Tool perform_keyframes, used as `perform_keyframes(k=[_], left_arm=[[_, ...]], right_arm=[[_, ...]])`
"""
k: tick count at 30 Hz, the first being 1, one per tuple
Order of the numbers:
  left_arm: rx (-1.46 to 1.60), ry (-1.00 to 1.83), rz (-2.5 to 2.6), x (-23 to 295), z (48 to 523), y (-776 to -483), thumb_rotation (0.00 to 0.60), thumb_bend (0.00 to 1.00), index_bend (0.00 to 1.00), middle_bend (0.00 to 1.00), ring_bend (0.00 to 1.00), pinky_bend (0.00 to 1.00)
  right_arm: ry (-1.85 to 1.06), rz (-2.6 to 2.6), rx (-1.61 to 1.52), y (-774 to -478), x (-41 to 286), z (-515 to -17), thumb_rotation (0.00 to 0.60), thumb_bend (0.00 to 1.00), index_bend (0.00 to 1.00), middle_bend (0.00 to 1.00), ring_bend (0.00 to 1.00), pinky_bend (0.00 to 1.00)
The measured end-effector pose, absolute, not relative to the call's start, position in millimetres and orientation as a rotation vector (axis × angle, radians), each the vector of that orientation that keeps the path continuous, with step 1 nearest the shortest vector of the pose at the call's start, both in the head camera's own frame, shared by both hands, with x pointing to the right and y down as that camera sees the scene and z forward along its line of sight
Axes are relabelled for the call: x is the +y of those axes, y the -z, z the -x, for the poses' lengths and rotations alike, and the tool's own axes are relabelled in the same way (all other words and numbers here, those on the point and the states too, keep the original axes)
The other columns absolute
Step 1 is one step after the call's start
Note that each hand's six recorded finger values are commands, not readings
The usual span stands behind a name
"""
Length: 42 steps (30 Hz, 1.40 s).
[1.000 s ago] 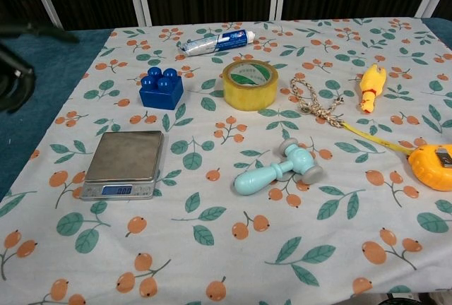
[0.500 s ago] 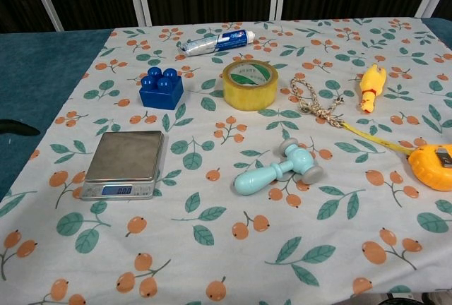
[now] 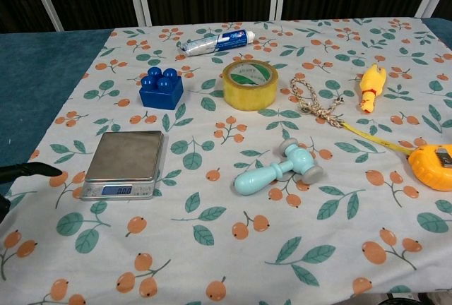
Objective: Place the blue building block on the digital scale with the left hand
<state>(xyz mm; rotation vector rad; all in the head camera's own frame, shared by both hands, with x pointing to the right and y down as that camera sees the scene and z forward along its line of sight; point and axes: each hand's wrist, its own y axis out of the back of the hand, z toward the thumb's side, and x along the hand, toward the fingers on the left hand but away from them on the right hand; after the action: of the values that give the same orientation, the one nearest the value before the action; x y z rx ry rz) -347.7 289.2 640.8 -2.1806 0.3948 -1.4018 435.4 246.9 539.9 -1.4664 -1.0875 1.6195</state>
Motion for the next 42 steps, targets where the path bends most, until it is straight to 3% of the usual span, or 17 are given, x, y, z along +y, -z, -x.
perform_keyframes(k=[42], left_arm=[[0.316,1.399,2.201,293.2,336.8,-663.7,0.600,0.47,0.09,0.65,0.70,0.80]], right_arm=[[-1.619,1.471,-1.089,-539.6,246.6,-435.9,0.600,0.22,0.00,0.00,0.06,0.18]])
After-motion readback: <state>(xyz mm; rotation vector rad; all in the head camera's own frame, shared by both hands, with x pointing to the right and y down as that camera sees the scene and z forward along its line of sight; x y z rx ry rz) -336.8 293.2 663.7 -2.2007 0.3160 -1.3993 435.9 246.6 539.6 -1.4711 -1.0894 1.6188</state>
